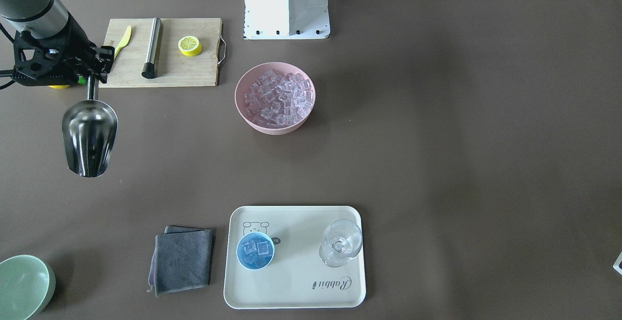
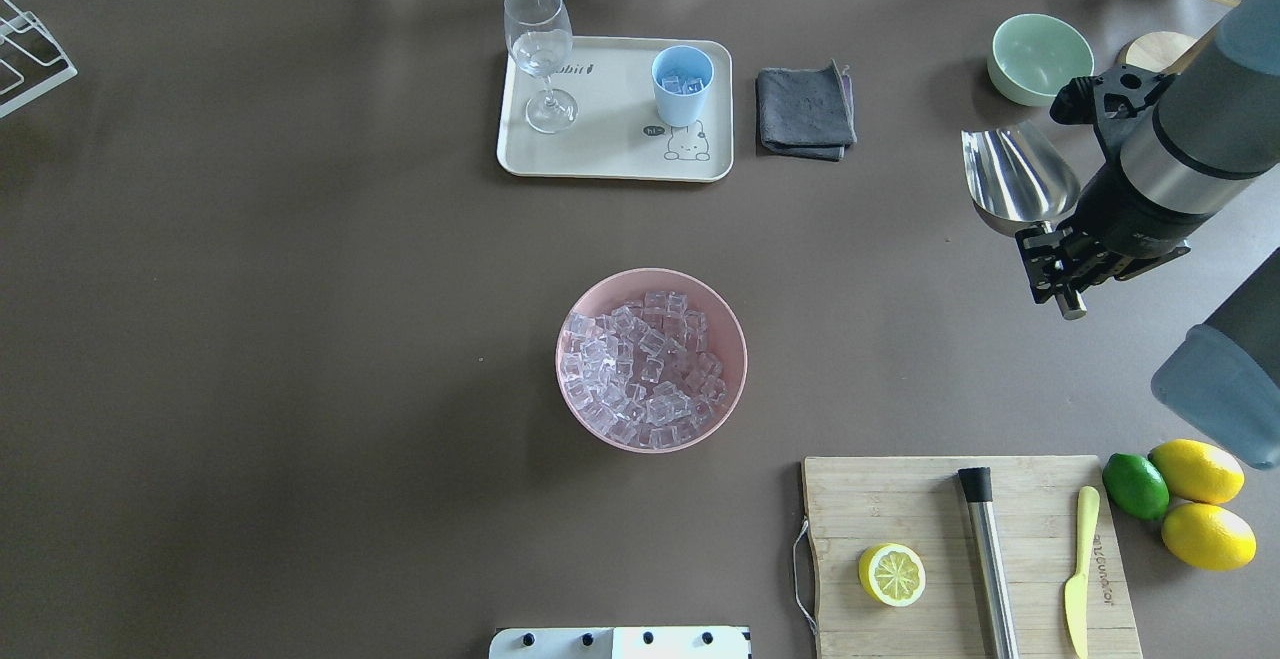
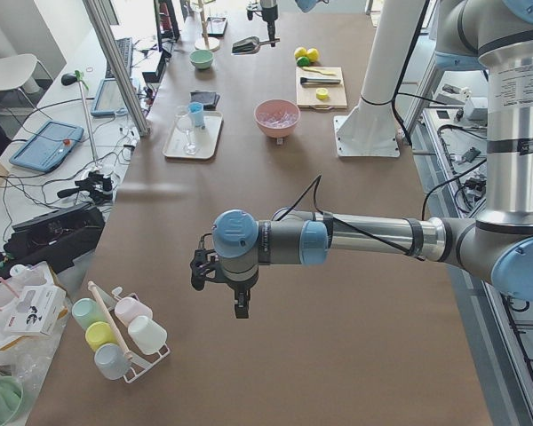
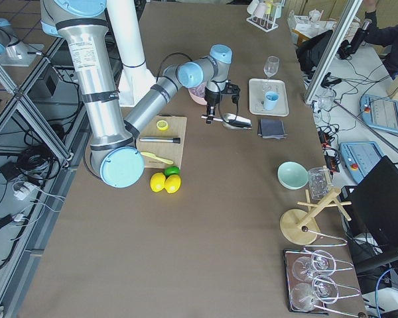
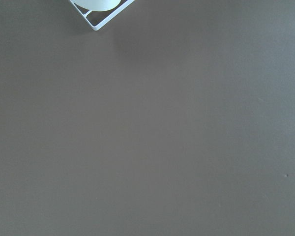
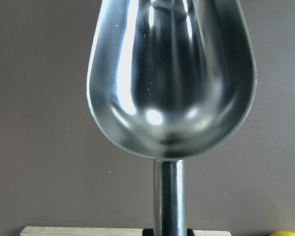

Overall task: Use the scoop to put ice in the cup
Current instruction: 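Carry the empty scoop with the right gripper back toward its spot near the cutting board, then lower the scoop onto the table with the right gripper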

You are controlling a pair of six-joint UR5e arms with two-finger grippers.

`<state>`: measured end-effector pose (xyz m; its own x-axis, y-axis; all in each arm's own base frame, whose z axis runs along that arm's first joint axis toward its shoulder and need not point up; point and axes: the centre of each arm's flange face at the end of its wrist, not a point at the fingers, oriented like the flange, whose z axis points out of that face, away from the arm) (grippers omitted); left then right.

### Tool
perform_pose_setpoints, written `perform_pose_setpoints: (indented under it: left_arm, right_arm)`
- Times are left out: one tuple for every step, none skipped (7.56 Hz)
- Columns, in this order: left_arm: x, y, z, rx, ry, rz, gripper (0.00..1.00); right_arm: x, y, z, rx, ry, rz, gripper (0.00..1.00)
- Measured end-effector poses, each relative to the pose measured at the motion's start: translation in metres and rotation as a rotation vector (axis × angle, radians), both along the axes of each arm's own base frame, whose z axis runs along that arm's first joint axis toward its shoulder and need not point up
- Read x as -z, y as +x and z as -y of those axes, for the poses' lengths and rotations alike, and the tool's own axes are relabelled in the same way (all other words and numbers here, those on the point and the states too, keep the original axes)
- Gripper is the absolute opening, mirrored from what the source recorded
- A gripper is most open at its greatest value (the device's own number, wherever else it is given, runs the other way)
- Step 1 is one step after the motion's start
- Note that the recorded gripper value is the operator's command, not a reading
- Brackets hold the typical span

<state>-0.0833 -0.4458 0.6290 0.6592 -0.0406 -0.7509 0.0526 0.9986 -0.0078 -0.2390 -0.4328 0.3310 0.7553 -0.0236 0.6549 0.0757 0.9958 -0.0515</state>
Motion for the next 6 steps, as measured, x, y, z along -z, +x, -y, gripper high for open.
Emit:
perform_pose_setpoints:
  left_arm:
    - [-0.002, 0.000, -0.001, 0.000, -0.004, 0.000, 0.99]
    - [-0.002, 0.000, -0.001, -0.001, -0.005, 0.000, 0.99]
    - [-0.003, 0.000, -0.001, -0.001, -0.006, 0.000, 0.99]
    - [-0.002, 0.001, -0.001, -0.001, -0.006, 0.000, 0.99]
    - [-0.003, 0.001, -0.001, -0.003, -0.006, 0.000, 0.99]
    - [-0.002, 0.002, 0.000, -0.004, -0.005, 0.001, 0.99]
  right_arm:
    - [-0.021, -0.002, -0.006, -0.058, -0.023, 0.024, 0.00]
    - [-0.041, -0.013, -0.009, -0.104, -0.033, 0.066, 0.00]
    - [-0.057, -0.029, -0.013, -0.128, -0.041, 0.108, 0.00]
    - [-0.070, -0.047, -0.018, -0.138, -0.046, 0.148, 0.00]
    - [-0.080, -0.063, -0.023, -0.135, -0.050, 0.174, 0.00]
    - [-0.088, -0.075, -0.029, -0.125, -0.052, 0.189, 0.00]
